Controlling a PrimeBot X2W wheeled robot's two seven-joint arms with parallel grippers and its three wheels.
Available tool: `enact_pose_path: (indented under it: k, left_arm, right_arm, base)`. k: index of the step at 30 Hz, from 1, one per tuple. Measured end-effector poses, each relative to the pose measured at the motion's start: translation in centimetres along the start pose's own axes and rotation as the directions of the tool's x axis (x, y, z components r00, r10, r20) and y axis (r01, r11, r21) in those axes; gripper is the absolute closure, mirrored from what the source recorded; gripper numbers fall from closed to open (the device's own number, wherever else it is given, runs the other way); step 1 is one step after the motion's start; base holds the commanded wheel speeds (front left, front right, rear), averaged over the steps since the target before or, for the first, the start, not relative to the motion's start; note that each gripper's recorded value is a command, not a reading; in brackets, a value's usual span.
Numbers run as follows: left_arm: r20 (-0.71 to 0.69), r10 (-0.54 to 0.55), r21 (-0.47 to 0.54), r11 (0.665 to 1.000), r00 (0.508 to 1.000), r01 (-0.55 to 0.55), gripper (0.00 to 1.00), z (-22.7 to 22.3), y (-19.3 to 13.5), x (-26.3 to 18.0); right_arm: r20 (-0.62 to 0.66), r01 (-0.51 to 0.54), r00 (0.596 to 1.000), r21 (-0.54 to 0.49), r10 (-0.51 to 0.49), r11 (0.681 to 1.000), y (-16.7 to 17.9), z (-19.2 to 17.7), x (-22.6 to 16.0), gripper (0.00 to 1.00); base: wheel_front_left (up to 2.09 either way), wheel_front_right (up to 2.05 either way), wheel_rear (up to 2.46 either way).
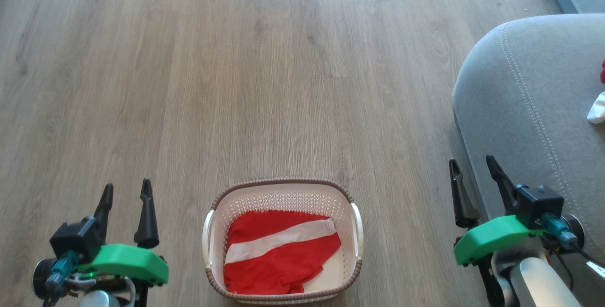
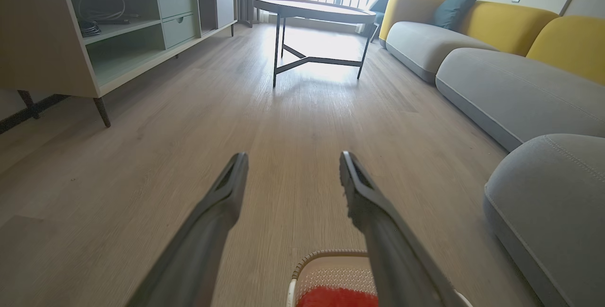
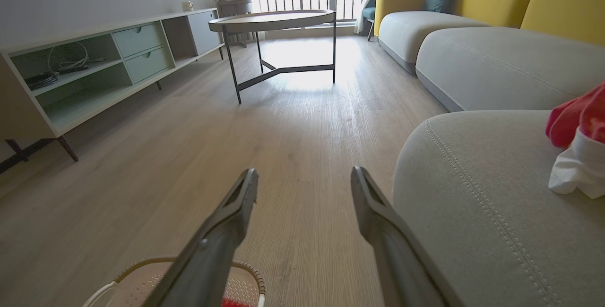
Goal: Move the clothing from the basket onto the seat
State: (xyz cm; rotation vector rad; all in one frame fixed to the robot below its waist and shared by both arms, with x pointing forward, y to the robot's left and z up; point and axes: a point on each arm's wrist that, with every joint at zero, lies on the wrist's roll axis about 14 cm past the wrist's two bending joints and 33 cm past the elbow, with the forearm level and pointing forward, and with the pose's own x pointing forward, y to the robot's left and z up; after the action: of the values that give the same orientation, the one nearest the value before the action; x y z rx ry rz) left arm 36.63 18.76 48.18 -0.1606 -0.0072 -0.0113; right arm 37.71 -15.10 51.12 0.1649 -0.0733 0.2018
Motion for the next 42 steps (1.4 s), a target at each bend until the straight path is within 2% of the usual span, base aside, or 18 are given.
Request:
enact_pose_path:
  k: [12,24,34,42]
  left_arm:
    - [-0.042,-0.028,-0.002,1.000,0.999,0.028,0.00,-1.4,-0.9,0.4]
    - [-0.243,-0.139,-0.054,0.990,0.960,0.129,0.00,-8.4,-4.7,2.2]
    - [-0.414,-0.244,-0.110,0.970,0.877,0.218,0.00,-15.8,-8.3,4.9]
    - [-0.526,-0.320,-0.164,0.947,0.788,0.275,0.00,-22.6,-11.1,7.6]
  right_arm:
    - [-0.019,0.010,1.000,0.012,-0.010,1.000,-0.1,-0.8,0.2,0.00]
    - [0.010,-0.008,1.000,0.014,0.008,1.000,-0.4,-0.6,4.4,0.00]
    - [0.007,-0.021,1.000,0.000,0.021,1.000,-1.7,-2.0,8.8,0.00]
    - [-0.059,-0.020,0.998,-0.009,0.019,1.000,-3.3,-6.1,11.5,0.00]
  base:
    - [0.00,0.00,0.00]
    - [0.00,0.00,0.00]
    - [0.00,0.00,0.00]
    - [0.00,0.00,0.00]
